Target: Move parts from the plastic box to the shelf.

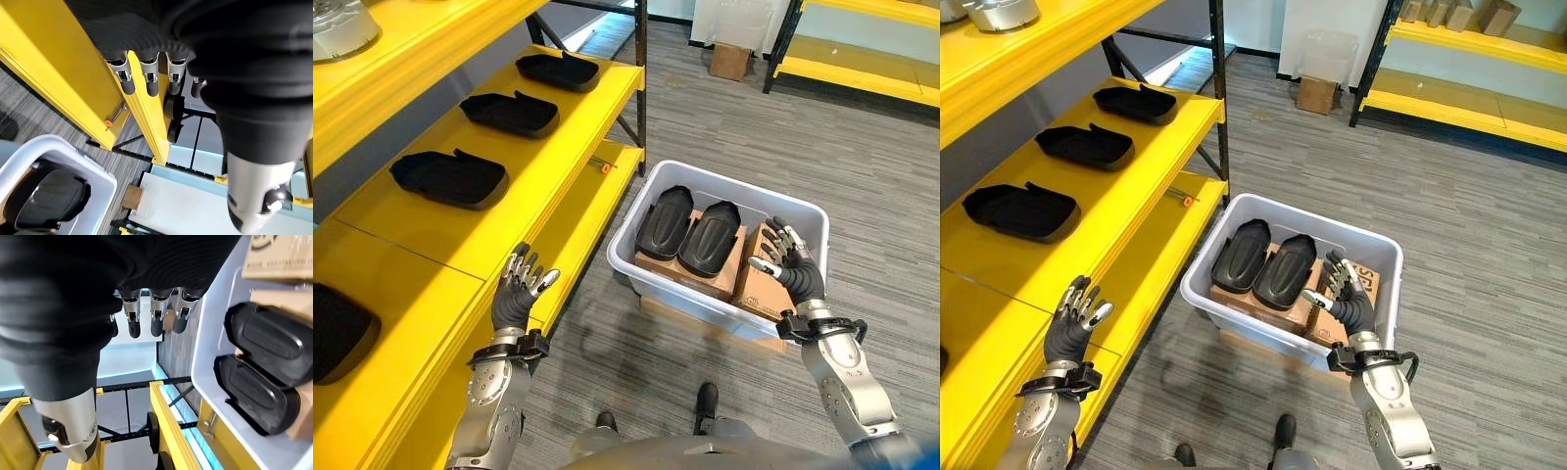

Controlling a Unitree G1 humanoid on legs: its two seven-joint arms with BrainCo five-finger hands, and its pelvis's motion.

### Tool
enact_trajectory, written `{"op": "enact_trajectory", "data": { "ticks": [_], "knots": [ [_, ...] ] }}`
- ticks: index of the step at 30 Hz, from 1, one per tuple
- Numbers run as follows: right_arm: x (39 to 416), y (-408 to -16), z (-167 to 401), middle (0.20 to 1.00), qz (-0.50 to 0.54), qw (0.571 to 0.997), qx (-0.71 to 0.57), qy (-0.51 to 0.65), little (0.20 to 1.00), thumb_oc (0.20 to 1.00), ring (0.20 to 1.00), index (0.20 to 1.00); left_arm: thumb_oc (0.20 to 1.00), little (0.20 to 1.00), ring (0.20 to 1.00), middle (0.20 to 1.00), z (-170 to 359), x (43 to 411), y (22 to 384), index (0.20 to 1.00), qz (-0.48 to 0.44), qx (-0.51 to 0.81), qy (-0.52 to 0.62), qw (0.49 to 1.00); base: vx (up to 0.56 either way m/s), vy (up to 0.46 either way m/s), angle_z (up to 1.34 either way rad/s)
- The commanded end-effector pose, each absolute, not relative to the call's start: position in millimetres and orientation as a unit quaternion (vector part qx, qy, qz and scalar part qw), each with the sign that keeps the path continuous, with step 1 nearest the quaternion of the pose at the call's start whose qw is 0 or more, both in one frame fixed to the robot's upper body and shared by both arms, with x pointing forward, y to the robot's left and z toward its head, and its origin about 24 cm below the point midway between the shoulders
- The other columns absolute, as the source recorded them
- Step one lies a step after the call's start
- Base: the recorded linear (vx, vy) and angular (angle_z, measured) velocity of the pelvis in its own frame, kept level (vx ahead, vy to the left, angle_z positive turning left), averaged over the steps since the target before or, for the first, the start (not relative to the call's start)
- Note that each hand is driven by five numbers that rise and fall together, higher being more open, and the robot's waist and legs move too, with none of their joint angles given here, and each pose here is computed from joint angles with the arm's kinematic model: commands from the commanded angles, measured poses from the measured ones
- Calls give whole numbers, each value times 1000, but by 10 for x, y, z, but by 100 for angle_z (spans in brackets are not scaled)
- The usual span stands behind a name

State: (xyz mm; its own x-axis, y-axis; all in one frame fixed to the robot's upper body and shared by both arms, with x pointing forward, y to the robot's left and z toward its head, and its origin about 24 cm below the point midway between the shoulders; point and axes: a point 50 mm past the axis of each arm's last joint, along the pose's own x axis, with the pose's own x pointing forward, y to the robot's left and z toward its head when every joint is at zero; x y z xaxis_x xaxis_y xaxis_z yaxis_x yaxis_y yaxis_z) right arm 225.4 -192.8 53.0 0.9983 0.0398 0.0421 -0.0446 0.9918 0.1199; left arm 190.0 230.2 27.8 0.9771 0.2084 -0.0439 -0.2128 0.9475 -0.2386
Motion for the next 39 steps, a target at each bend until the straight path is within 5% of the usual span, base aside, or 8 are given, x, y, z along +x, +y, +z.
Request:
{"op": "enact_trajectory", "data": {
  "ticks": [1, 30, 39],
  "knots": [
    [2276, -1987, 838, 1000, 28, 992, 74, -97, 1000, 1000, 1000, 1000, 1000, 1000, 1000, 1000, 462, 1937, 2333, 1000, 95, -118, -43, 988, -127, -222, -2],
    [2251, -1741, 627, 1000, 87, 989, 109, -41, 1000, 1000, 1000, 1000, 1000, 1000, 1000, 1000, 571, 2082, 2376, 1000, 71, -78, -56, 993, 78, 154, -33],
    [2585, -1627, 937, 1000, 67, 987, 95, -111, 1000, 1000, 1000, 1000, 1000, 1000, 1000, 1000, 651, 2240, 2235, 1000, 53, -88, -75, 992, 15, -75, -9]
  ]
}}
